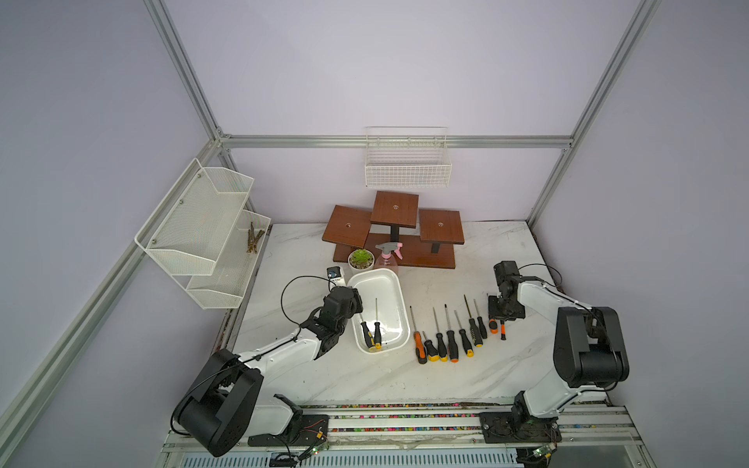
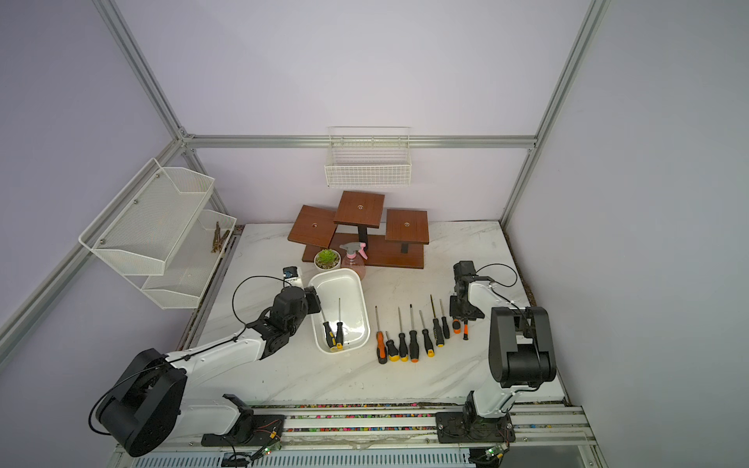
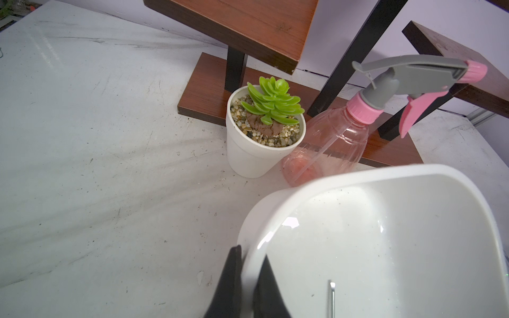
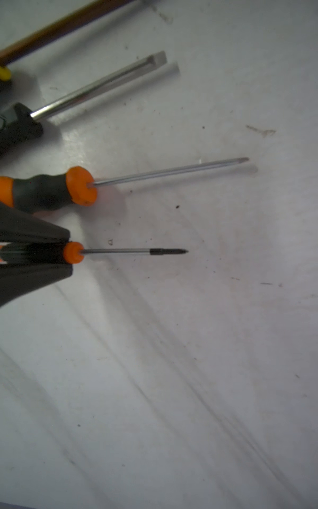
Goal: Take out the screwdriver from the storage box
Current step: Place the screwdriver at the center of the board.
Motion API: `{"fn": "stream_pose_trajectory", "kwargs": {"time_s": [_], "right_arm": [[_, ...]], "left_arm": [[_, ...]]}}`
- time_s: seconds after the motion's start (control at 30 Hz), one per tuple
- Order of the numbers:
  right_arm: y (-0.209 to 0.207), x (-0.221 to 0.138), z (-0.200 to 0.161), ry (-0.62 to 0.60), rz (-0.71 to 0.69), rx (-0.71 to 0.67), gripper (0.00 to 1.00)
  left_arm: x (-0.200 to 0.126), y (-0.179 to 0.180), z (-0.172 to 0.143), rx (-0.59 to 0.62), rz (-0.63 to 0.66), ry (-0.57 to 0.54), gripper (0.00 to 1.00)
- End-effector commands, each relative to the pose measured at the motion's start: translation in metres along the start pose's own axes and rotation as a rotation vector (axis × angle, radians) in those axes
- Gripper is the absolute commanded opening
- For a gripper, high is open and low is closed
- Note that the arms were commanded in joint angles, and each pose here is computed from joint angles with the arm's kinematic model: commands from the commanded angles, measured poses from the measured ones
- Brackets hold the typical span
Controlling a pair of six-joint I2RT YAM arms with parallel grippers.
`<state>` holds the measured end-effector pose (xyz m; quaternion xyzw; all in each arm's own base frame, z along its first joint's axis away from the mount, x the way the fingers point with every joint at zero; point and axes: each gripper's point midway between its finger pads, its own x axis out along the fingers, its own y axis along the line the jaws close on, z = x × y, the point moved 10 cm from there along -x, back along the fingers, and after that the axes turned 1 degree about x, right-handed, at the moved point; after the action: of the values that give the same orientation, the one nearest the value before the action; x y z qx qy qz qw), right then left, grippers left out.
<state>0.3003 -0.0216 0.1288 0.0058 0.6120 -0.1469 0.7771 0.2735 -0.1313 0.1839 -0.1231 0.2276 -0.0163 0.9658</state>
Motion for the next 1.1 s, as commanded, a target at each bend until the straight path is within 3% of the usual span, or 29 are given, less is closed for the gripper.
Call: {"fn": "stream_pose_trajectory", "kwargs": {"time_s": [0.0, 0.27, 0.53, 1.07], "right_arm": [[-0.0025, -0.0019, 0.0115, -0.035, -0.001, 0.006, 0.00], [-0.0030, 0.0007, 0.0116, -0.025, 0.023, 0.008, 0.01], [-0.0044, 0.0004, 0.0114, -0.021, 0.037, 0.014, 0.13], [-0.0013, 0.0059, 0.0100, 0.009, 0.062, 0.001, 0.14]], "left_arm": [[0.0013, -0.0051, 0.0086, 0.011, -0.009, -0.020, 0.00], [0.0015, -0.0052, 0.0084, 0.013, -0.009, -0.018, 0.00], [-0.0003, -0.0049, 0.0084, 0.009, -0.012, -0.022, 0.00], [-0.0007, -0.0038, 0.0085, 0.007, -0.007, -0.025, 0.00]]}}
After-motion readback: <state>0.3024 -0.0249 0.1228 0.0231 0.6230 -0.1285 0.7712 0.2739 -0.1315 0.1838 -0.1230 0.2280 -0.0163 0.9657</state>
